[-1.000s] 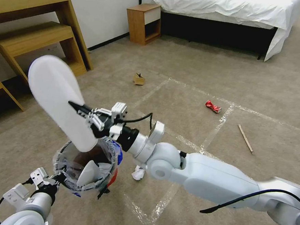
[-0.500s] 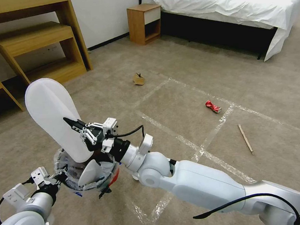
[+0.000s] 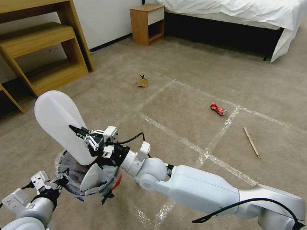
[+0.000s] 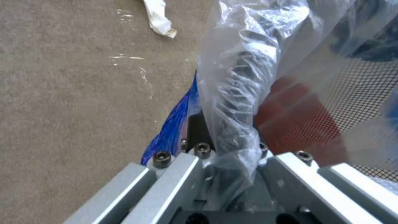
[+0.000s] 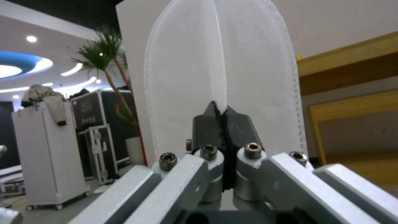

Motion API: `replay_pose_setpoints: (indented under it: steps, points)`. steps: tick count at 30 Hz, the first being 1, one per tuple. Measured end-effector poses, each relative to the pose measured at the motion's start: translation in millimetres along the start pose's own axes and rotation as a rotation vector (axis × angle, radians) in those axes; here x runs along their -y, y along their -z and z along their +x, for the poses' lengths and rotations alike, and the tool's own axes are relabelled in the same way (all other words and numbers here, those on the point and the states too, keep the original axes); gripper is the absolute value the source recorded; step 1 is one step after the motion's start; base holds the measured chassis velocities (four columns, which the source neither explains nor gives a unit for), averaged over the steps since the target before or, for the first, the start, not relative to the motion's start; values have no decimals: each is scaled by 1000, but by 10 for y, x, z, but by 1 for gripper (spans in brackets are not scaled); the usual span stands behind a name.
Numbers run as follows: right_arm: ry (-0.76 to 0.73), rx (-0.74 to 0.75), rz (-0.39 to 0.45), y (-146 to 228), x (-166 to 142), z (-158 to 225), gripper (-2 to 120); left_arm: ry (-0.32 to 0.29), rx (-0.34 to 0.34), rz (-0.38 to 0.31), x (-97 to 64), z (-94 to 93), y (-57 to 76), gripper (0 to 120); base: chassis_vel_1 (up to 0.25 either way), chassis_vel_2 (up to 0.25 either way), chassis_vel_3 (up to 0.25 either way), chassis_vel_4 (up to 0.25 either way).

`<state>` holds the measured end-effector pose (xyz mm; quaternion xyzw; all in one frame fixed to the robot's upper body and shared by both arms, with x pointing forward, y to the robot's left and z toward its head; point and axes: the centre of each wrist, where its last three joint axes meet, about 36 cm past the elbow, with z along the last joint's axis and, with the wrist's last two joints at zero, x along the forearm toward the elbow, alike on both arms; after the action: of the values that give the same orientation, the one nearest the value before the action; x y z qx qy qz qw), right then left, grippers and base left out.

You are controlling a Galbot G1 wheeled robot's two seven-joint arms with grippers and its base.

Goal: Pick up the trash bin and place the garbage on the floor into it.

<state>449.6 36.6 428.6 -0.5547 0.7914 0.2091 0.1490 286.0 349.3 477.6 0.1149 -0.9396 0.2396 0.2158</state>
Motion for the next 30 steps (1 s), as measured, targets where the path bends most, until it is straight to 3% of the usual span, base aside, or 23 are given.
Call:
replay_pose_setpoints:
  steps: [30]
  points:
    - [14, -43, 24, -313, -81, 61, 0, 0, 16, 14, -17, 15, 29, 1, 0, 0, 0, 0]
